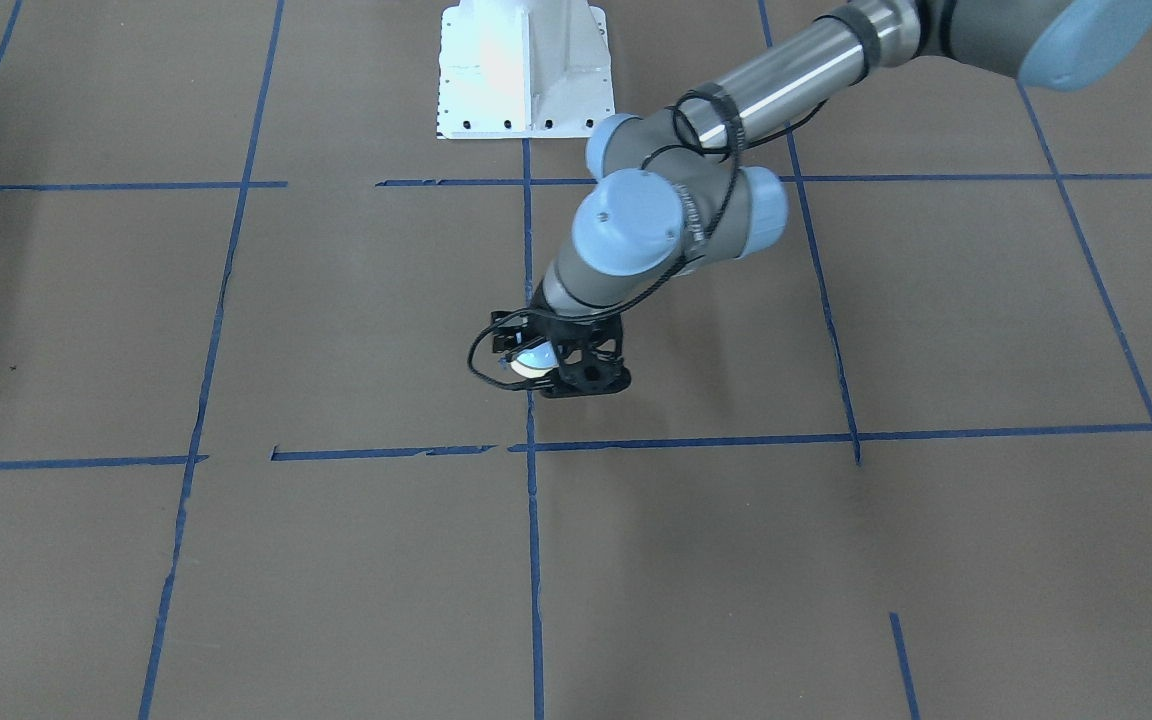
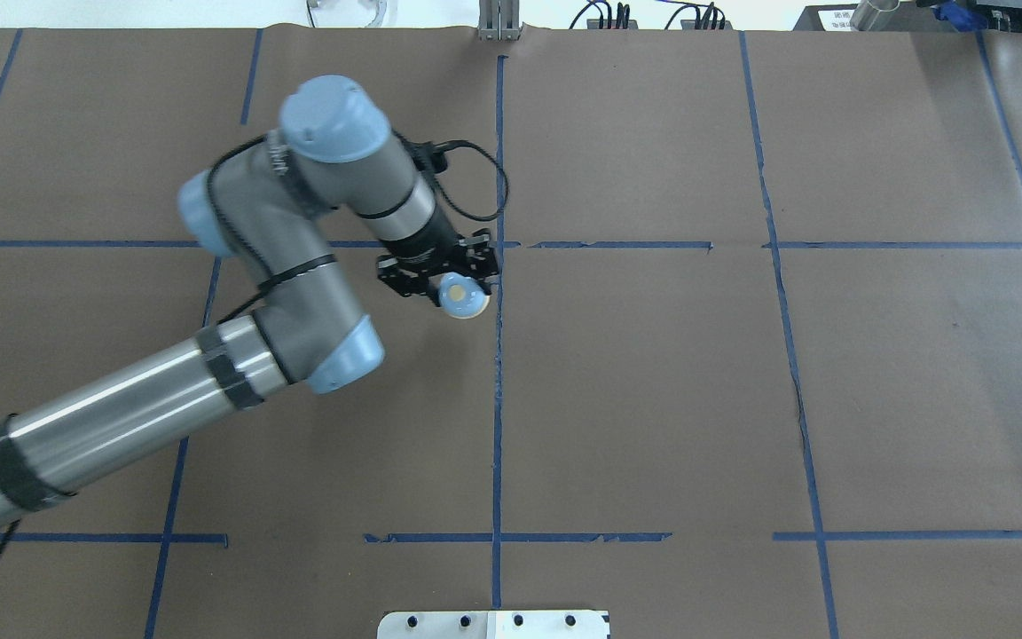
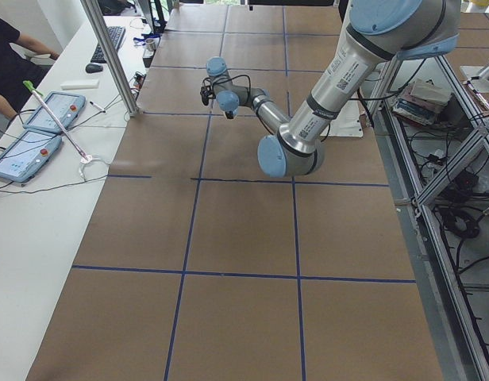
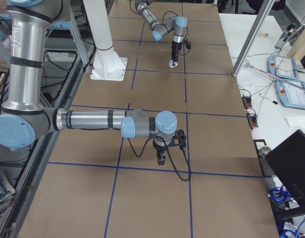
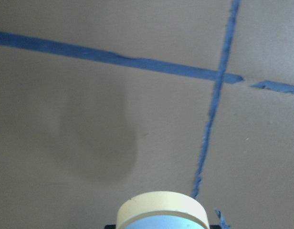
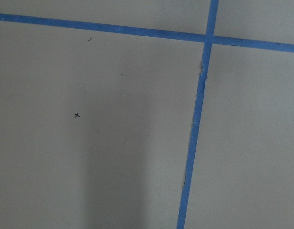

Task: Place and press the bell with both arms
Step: 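Carry the bell with the left gripper to the table's center grid crossing, then lower the bell onto the table and open the left gripper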

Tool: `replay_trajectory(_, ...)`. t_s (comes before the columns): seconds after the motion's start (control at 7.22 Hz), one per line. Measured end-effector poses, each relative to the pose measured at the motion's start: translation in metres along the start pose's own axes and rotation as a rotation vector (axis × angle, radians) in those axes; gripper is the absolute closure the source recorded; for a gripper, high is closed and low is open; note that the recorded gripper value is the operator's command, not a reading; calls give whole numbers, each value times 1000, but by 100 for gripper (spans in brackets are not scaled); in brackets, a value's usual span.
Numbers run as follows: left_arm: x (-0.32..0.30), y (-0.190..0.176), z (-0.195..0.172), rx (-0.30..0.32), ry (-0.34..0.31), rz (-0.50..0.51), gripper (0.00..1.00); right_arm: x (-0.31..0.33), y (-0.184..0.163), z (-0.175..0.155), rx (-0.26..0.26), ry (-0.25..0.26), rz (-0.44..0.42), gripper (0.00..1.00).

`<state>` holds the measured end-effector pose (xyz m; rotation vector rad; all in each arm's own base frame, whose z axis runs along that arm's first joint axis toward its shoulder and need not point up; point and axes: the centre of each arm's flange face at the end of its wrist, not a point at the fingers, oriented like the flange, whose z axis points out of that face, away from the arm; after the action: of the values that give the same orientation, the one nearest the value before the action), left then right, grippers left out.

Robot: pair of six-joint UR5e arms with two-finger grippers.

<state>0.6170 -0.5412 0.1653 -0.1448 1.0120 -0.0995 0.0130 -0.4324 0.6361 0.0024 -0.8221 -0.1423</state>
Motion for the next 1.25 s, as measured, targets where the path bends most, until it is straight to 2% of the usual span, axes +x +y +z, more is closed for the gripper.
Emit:
replay_trajectory(0.28, 26, -5, 21, 0, -59, -24, 92, -2, -1, 2, -3, 0, -4, 0)
replay_trajectory(0.69, 22, -9, 28, -7, -156, -83, 91, -3, -1, 2, -4, 0, -7, 0)
replay_trajectory(0.83, 19, -10, 29, -2, -173, -91, 86, -4, -1, 2, -5, -1, -8, 0)
replay_trajectory(0.97, 18, -10, 30, 1, -179, -93, 60, -4, -2, 3, -6, -1, -9, 0)
replay_trajectory(1.11, 17, -11, 30, 3, -182, -94, 11, -5, -2, 4, -9, -1, -11, 0)
replay_trajectory(1.25, 17, -12, 30, 13, -184, -91, 8, -6, -2, 5, -11, -1, -14, 0)
